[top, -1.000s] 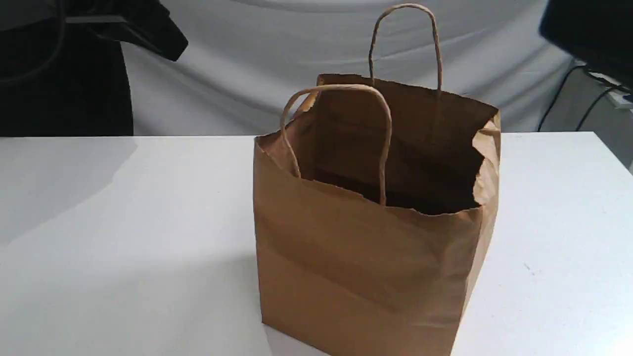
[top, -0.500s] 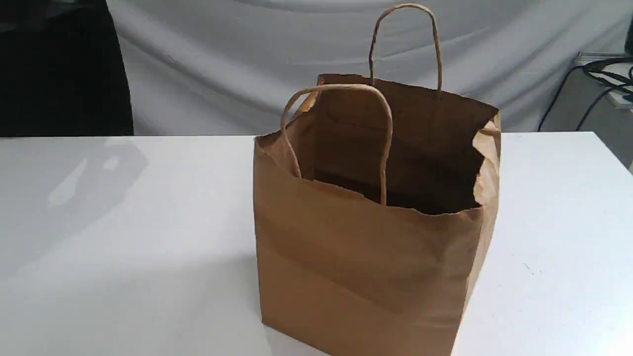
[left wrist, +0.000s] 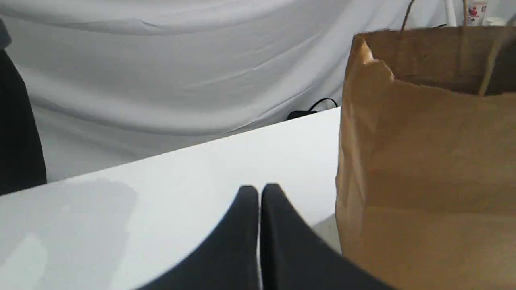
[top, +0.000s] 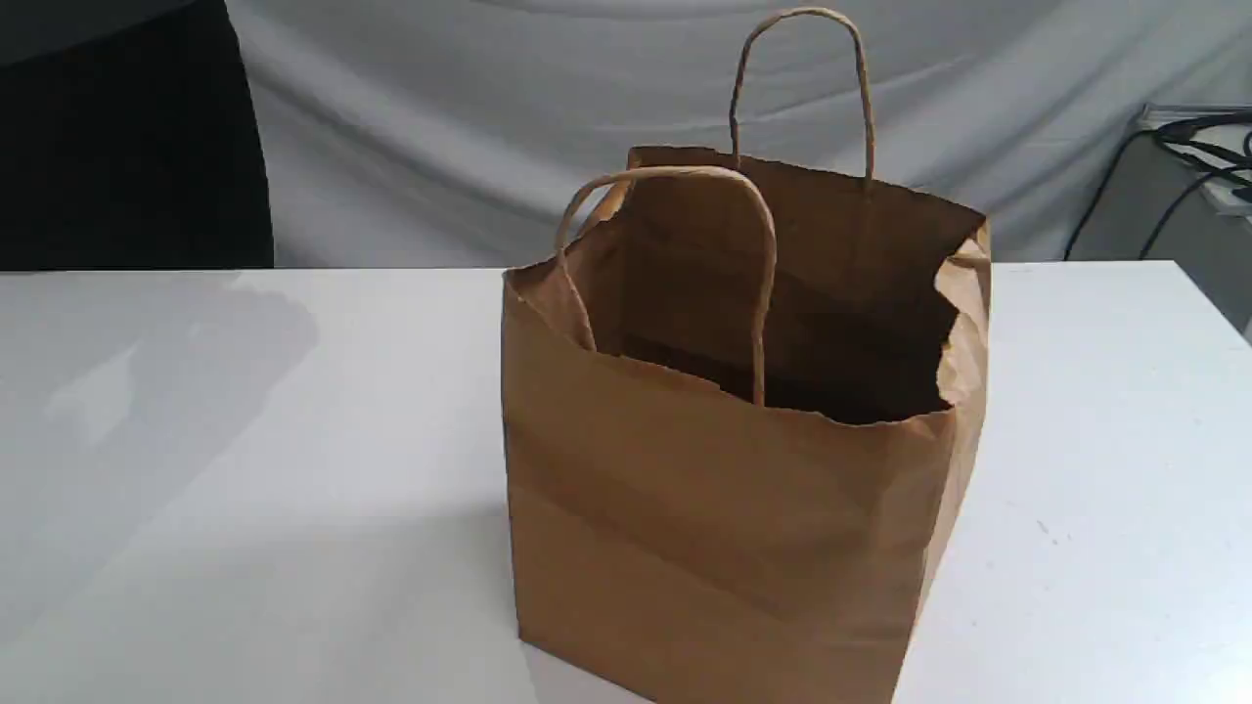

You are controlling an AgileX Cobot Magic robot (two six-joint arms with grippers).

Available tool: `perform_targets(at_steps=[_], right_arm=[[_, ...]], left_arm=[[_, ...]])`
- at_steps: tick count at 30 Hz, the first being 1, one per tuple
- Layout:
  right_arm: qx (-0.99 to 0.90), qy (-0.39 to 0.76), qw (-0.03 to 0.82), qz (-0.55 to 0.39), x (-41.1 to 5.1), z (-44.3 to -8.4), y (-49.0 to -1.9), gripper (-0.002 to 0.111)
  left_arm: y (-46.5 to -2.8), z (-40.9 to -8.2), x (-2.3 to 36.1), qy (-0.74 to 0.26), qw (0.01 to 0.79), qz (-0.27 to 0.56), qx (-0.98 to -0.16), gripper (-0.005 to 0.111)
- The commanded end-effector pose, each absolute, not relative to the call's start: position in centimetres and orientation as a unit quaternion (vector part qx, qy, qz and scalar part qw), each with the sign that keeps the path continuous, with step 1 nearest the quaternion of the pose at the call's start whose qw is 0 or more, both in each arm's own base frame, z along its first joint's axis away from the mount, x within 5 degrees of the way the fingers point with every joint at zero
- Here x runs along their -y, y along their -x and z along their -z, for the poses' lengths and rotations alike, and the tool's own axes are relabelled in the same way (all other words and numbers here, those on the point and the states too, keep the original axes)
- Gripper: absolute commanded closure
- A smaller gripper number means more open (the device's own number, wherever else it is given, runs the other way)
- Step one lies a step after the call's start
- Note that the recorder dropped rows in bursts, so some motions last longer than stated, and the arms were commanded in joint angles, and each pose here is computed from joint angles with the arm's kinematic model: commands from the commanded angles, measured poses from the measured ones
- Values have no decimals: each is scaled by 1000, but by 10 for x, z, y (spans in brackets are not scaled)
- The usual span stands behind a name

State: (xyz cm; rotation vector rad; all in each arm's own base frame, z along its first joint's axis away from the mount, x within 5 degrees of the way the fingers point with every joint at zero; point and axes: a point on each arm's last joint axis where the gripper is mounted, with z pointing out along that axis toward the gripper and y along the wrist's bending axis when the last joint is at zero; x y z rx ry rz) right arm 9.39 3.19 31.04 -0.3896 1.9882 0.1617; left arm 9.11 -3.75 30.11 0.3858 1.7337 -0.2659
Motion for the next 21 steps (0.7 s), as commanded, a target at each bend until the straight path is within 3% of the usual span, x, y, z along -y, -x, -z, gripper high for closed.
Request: perform_targets(at_steps=[1, 9, 21], right_arm=[[-832, 149, 530, -73, -28, -293, -84, 108], [-835, 143, 525, -84, -25, -285, -75, 108], [-828, 136, 535, -101, -28, -287, -76, 108]], left_arm=[[-80, -278, 33, -145, 628, 128, -753, 107], [-73, -279, 27, -113, 681, 123, -713, 107], [-73, -279, 26, -117, 681, 118, -713, 107]])
